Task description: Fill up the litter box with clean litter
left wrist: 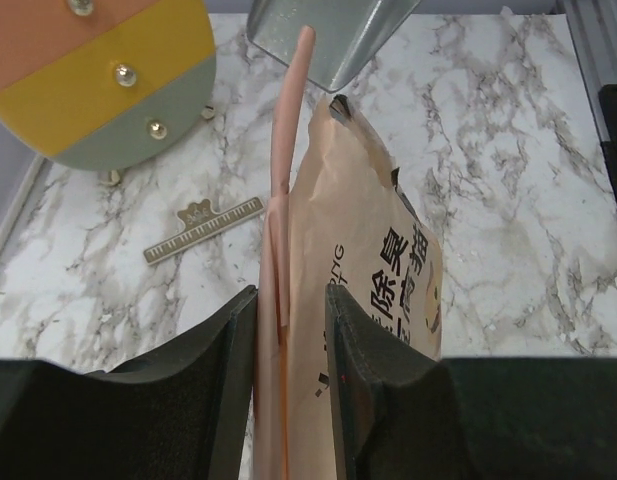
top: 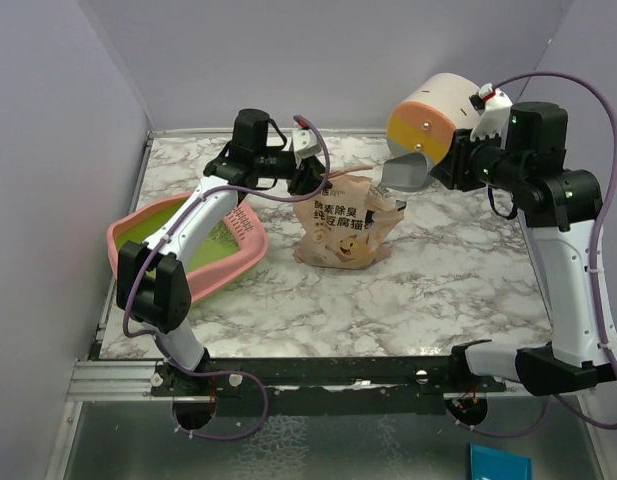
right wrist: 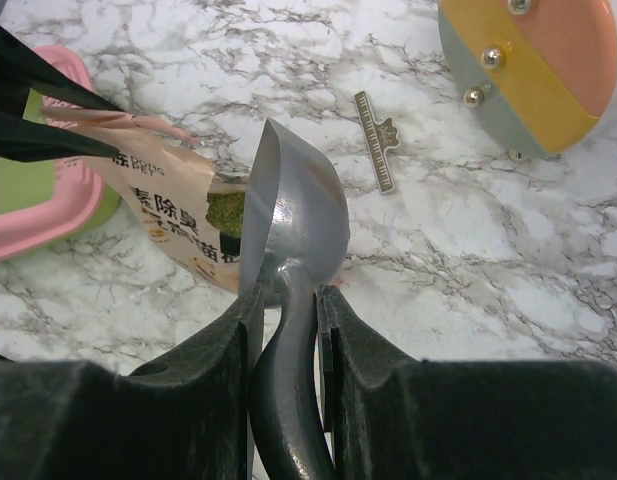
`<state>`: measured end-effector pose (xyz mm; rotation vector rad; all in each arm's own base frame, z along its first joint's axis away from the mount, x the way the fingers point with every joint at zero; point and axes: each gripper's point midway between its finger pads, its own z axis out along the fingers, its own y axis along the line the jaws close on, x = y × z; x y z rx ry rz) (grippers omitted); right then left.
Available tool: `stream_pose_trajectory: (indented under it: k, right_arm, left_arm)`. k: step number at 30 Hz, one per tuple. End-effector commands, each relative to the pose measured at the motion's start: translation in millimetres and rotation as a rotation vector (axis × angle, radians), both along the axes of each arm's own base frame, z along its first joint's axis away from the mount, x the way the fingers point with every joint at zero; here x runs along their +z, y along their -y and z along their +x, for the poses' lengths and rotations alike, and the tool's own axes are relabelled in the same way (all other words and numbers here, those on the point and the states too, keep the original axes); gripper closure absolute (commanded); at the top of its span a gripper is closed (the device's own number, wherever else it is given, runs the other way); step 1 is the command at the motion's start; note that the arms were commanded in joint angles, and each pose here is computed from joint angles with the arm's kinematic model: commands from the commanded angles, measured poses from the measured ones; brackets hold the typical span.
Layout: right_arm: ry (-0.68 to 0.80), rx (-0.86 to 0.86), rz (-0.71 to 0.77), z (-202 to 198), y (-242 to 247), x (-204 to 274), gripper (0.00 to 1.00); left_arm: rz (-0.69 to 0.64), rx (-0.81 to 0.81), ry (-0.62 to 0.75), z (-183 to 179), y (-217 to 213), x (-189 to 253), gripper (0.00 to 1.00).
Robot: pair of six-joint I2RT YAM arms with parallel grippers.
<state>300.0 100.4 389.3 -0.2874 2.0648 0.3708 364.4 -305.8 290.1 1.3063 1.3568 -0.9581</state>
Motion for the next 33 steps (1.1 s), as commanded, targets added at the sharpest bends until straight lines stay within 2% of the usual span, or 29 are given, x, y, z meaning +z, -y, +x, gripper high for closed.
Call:
stream_pose_trajectory:
  k: [1, 5, 7, 8, 10, 11, 20, 23, 27, 33]
  right_arm:
    - [0.006, 0.031, -0.001, 4, -5, 1, 0.99]
    - [-0.012, 0.039, -0.002, 8, -7, -5, 0.99]
    - [-0.018, 0.047, 0.000, 9, -8, -6, 0.99]
    - [-0.022, 0.059, 0.005, 8, -11, -7, 0.99]
    - [-0.032, 0.092, 0.019, 5, -16, -8, 0.99]
    - [-0.035, 0.104, 0.025, 3, -18, -8, 0.99]
    - [-0.071, 0.130, 0.029, -20, -22, -21, 0.99]
    - [-0.104, 0.106, 0.010, -23, -18, -34, 0.99]
    - [-0.132, 0.092, -0.002, -27, -16, -46, 0.99]
    - [-0.163, 0.119, -0.004, -24, -23, -59, 0.99]
  left_arm:
    - [0.001, -0.115, -0.020, -21, 0, -4, 0.66]
    - [0.019, -0.157, -0.002, -29, -2, -6, 0.66]
    - [0.024, -0.174, -0.004, -34, -3, -6, 0.71]
    - [0.022, -0.184, -0.008, -36, -3, -7, 0.75]
    - [0.020, -0.188, -0.019, -38, -3, -7, 0.94]
    - [0.025, -0.182, -0.023, -37, -3, -9, 1.00]
    - [0.082, -0.071, 0.004, -44, 4, -30, 1.00]
    - [0.043, 0.065, 0.041, -35, 0, -24, 1.00]
    - [-0.052, 0.233, 0.155, -30, -9, -3, 1.00]
    - [-0.133, 0.243, 0.202, -46, -10, 20, 1.00]
